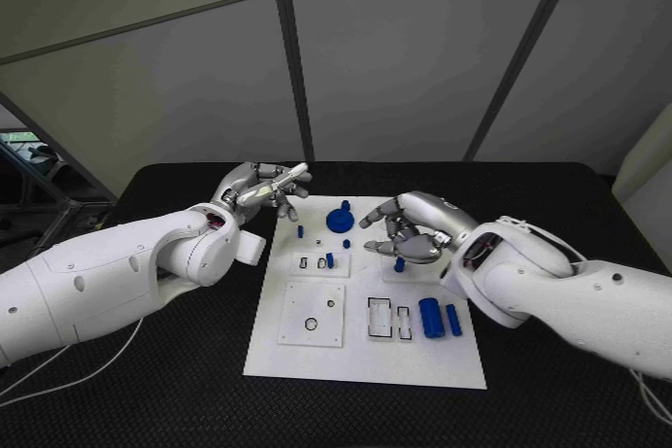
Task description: Assemble the parts on the task board
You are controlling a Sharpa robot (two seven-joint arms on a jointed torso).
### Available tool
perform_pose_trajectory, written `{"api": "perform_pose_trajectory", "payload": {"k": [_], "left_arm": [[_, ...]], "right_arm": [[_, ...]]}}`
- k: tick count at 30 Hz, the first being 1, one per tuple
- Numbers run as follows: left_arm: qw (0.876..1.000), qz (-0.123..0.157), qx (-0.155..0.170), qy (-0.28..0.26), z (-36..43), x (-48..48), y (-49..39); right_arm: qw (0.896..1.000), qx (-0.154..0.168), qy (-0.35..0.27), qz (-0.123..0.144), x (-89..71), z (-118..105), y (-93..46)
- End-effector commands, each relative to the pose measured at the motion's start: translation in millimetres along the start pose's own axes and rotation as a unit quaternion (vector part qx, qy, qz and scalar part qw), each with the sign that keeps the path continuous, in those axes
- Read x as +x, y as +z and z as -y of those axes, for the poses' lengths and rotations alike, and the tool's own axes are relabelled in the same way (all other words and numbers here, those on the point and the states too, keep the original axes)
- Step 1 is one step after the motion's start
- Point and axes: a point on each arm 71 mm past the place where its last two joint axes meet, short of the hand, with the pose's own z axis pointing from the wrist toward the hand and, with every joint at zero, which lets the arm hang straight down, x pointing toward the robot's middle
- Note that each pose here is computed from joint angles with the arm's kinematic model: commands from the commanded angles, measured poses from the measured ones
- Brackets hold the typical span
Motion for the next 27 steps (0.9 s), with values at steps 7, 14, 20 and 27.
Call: {"api": "perform_pose_trajectory", "payload": {"k": [7,14,20,27], "left_arm": [[0.94,-0.138,-0.184,0.253,-14.8,6.8,-1.3],[0.885,-0.168,-0.235,0.367,-3.1,14.9,7.8],[0.855,-0.178,-0.262,0.41,2.1,27.7,19.1],[0.829,-0.197,-0.276,0.444,1.7,44.3,29.6]], "right_arm": [[0.989,0.029,0.143,-0.002,-39.9,29.4,-24.4],[0.981,0.071,0.17,0.067,-62.5,61.6,-27.4],[0.977,0.091,0.165,0.099,-73.1,80.8,-28.6],[0.976,0.095,0.162,0.111,-76.8,87.5,-27.1]]}}
